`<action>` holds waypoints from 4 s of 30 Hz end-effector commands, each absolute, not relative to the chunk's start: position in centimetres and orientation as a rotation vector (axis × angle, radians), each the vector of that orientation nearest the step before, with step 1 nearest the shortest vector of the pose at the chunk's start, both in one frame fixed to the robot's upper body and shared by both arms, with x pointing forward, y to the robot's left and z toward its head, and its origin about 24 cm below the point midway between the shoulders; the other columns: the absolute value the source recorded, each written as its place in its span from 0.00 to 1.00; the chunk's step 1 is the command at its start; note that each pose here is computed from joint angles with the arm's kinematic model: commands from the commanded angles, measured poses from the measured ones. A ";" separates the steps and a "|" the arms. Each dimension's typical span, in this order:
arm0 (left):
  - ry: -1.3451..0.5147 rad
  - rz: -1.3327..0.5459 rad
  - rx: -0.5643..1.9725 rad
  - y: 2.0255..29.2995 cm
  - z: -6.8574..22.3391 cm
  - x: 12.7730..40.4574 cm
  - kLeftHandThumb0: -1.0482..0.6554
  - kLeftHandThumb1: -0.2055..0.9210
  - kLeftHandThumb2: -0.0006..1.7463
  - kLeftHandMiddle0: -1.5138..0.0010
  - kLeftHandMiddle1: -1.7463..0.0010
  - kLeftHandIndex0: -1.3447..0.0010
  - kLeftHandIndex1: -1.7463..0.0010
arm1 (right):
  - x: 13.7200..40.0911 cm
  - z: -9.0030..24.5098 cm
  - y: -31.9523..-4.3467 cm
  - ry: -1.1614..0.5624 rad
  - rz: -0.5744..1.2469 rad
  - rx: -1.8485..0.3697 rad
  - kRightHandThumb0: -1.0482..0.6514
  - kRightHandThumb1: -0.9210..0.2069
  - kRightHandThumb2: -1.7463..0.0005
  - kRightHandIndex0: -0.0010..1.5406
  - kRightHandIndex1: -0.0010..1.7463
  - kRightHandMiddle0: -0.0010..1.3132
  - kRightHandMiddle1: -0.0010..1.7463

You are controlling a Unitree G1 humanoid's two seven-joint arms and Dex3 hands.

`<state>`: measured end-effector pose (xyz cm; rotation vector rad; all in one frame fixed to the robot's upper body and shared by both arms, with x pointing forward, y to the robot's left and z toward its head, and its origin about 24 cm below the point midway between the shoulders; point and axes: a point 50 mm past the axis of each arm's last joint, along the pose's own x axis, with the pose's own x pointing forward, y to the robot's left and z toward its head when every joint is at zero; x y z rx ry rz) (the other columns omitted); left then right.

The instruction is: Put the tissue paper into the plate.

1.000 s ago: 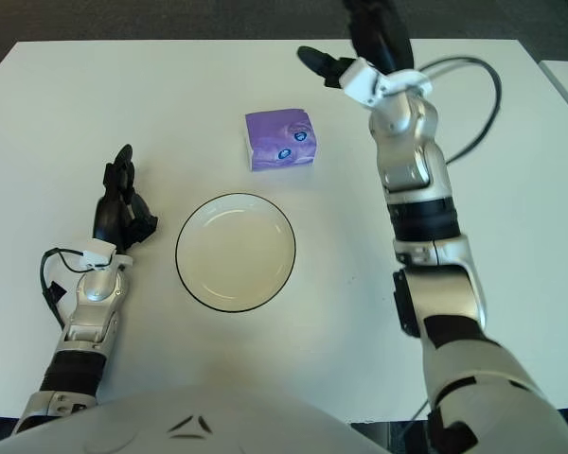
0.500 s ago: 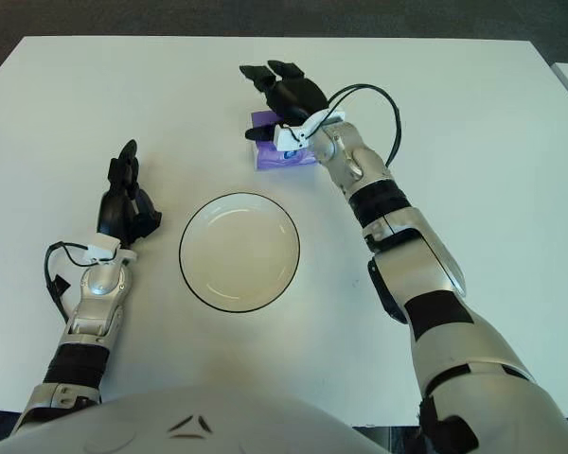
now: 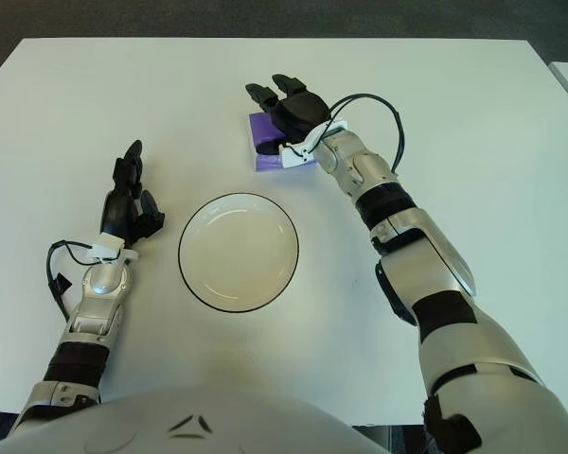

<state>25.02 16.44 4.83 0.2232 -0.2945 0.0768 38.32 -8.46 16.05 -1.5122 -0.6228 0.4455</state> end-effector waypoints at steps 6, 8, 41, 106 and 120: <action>-0.041 0.069 0.226 16.2 -0.8 22.4 0.21 1.00 0.61 0.91 0.99 1.00 0.79 | 39.2 16.6 -8.4 -0.597 0.470 -1.621 0.00 0.00 0.63 0.00 0.00 0.00 0.00; -0.041 0.070 0.224 16.2 -0.9 22.4 0.21 1.00 0.61 0.91 0.99 1.00 0.79 | 39.4 16.5 -8.5 -0.584 0.477 -1.627 0.00 0.00 0.63 0.00 0.00 0.00 0.00; -0.017 0.098 0.189 16.2 -1.1 22.2 0.22 1.00 0.59 0.92 1.00 1.00 0.78 | 41.0 14.0 -9.5 -0.330 0.449 -1.708 0.00 0.00 0.69 0.00 0.00 0.00 0.00; -0.012 0.143 0.200 17.4 -0.5 21.2 0.20 1.00 0.59 0.91 1.00 1.00 0.78 | 40.1 11.3 -9.8 -0.225 0.603 -1.662 0.03 0.00 0.88 0.17 0.05 0.00 0.39; 0.004 0.156 0.194 17.6 -0.4 21.2 0.19 1.00 0.58 0.90 0.99 1.00 0.76 | 39.7 10.2 -9.4 -0.248 0.493 -1.513 0.26 0.46 0.57 0.33 0.92 0.18 0.99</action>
